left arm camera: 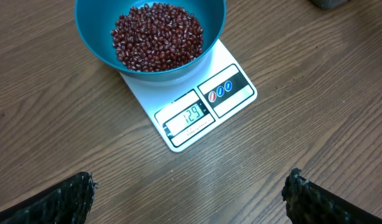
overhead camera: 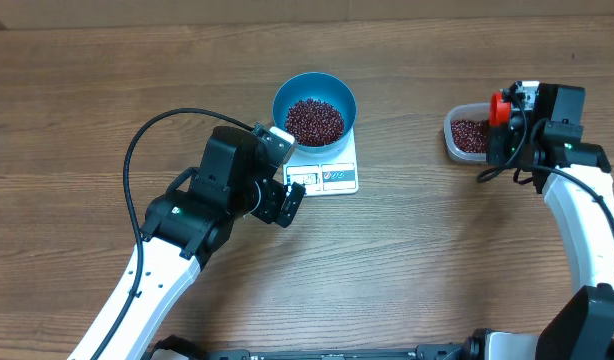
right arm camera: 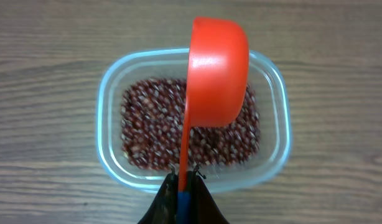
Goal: Scoop item into bowl and weigh 150g on scale
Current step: 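Carry the empty red scoop with the right gripper back to the bean tub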
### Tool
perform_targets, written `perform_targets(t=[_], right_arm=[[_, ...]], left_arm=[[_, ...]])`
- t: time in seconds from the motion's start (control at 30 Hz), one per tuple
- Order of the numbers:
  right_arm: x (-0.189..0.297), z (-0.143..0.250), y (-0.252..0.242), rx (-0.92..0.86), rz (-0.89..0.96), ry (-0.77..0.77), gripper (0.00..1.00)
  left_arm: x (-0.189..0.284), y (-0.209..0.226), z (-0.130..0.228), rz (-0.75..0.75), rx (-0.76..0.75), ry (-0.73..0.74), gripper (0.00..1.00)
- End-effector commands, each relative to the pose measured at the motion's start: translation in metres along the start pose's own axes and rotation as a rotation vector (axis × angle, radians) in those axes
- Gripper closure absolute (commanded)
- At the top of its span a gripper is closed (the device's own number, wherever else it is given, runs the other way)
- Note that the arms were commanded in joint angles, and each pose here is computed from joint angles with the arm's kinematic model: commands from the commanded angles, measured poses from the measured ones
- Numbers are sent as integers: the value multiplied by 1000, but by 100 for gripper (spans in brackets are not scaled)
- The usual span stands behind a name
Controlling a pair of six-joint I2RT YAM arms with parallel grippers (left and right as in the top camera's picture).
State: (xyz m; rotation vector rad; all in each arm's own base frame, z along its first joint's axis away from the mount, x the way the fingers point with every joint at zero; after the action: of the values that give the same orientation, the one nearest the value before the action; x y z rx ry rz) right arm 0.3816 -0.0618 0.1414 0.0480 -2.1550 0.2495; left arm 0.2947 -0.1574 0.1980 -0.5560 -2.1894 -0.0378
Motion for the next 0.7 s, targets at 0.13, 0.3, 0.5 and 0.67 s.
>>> perform_targets(t=[0.13,0.3,0.5,0.67], right_arm=[[-12,10,-7,-12,24,51,96],[-37,27,-3,-10,3,134,96],[-56,46,8,-14,-52,209,96],[-57,44,36,41,-234,175,96]], left_arm=[[-2,0,0,6,11,2,0],[-2,0,0,6,11,2,0],[-2,0,0,6,11,2,0],[-2,0,0,6,11,2,1]])
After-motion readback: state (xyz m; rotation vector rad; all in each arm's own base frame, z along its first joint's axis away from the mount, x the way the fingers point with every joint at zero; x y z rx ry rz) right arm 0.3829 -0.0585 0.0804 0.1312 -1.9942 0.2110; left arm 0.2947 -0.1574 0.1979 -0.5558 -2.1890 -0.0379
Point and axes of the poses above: each gripper's point midway between its finger pads, its own x axis back along the fingers, its own y axis along the line the jaws close on, z = x × y, the point moved 1 cm from there along x, back along the fingers, and after that the axes turned 10 degrees about x, right-handed, at the moved point
